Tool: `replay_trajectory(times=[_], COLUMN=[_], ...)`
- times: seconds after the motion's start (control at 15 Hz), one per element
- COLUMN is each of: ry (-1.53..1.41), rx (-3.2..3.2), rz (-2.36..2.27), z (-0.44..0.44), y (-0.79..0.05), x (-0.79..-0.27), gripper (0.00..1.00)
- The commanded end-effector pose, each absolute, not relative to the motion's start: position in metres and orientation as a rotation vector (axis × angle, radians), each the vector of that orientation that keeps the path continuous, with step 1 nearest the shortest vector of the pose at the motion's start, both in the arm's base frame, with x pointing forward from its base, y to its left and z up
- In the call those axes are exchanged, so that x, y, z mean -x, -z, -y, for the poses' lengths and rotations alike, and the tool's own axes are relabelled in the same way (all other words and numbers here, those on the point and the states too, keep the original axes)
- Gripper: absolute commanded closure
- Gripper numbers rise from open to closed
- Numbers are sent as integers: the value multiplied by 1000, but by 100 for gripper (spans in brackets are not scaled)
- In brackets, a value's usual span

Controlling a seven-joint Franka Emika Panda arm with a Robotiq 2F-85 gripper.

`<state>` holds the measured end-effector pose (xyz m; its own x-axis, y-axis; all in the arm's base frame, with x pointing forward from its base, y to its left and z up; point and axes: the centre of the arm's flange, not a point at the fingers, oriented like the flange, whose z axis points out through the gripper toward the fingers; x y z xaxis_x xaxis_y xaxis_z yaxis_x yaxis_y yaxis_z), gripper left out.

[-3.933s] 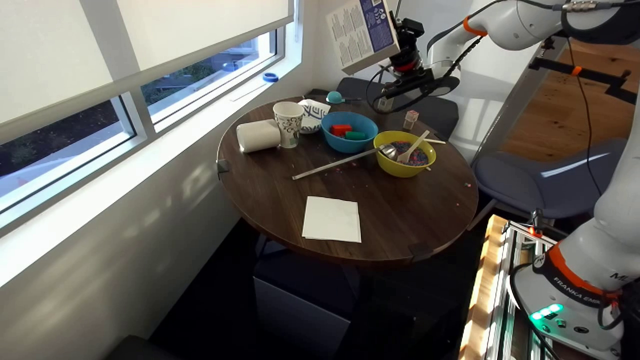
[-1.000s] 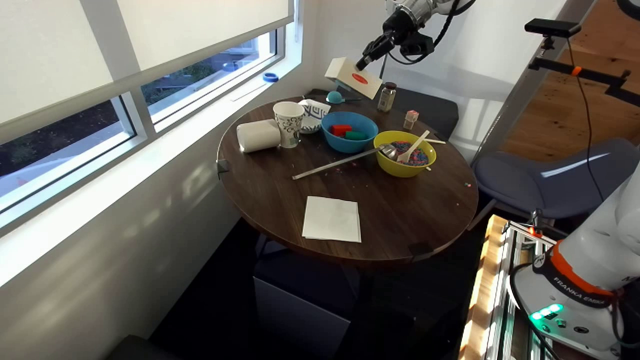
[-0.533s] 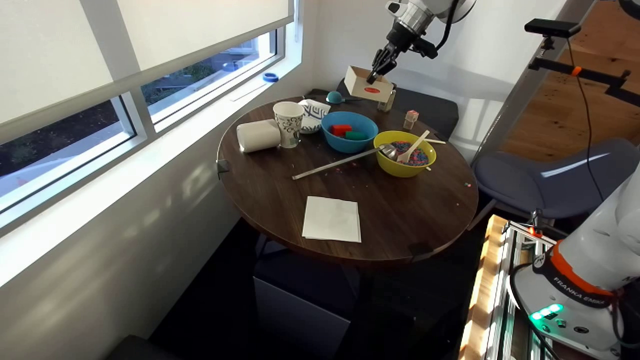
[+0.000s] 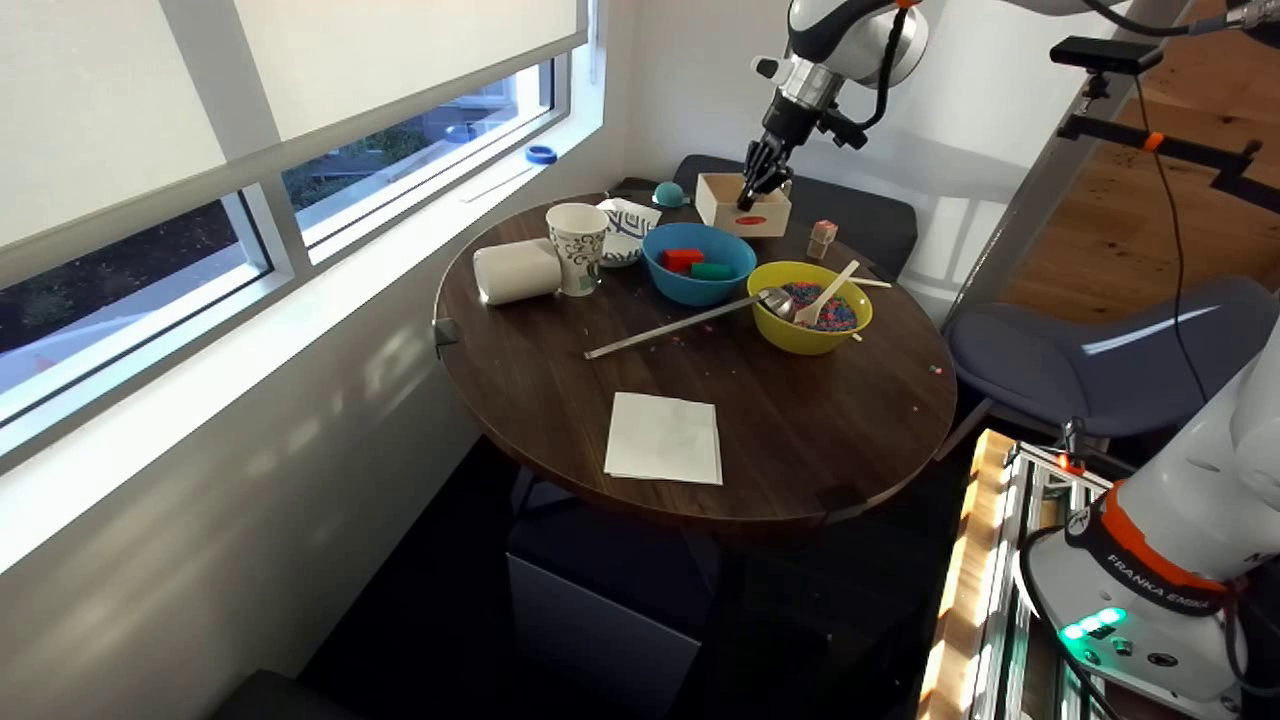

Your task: Spill the contents of the box into the blue bowl

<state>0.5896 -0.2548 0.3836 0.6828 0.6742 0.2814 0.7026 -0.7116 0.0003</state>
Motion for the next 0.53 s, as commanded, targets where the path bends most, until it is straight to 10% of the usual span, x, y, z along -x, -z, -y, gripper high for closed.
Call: replay_trajectory(times=[0.0, 0.2, 0.27, 0.47], ry=[374, 384, 383, 407], rx=[2793, 2782, 2781, 2781], rz=[1151, 1139, 1138, 1141], z=[248, 249, 249, 247], y=[-371, -365, -365, -376], x=[-582, -579, -578, -580], gripper=[97, 90, 68, 57])
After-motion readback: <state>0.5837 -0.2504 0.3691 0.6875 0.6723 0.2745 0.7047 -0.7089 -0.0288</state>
